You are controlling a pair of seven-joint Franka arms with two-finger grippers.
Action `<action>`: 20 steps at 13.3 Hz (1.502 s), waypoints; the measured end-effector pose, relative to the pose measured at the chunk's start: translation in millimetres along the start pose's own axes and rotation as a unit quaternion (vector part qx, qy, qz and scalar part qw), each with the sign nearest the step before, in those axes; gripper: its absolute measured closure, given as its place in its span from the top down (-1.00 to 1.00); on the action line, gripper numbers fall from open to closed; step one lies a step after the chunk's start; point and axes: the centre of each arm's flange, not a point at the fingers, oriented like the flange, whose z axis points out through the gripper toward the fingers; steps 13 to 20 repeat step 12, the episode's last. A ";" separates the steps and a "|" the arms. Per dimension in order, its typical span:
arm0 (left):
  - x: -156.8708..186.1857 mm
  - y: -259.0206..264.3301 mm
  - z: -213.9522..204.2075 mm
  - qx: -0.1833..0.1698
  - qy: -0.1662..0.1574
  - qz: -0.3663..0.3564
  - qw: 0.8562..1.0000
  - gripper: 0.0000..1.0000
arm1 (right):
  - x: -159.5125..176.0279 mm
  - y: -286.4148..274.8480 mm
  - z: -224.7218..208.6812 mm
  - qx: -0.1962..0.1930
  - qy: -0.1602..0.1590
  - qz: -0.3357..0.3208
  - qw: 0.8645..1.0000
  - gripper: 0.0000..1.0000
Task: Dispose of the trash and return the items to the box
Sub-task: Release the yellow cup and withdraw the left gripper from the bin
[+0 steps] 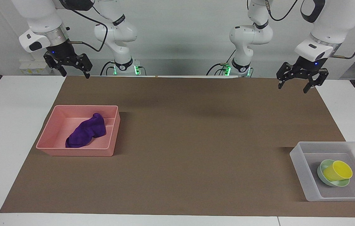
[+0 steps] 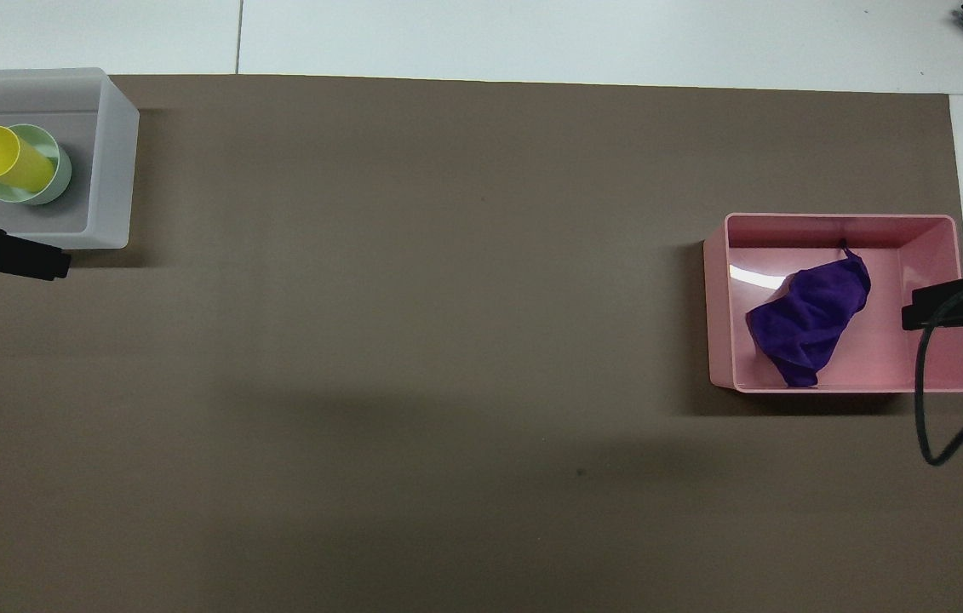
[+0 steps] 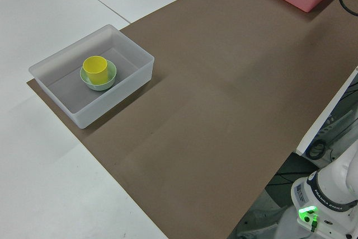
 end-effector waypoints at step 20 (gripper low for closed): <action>-7.6 -6.1 7.6 -0.005 -0.035 -0.036 0.999 1.00 | 0.0 0.0 0.0 0.000 0.000 0.000 1.000 1.00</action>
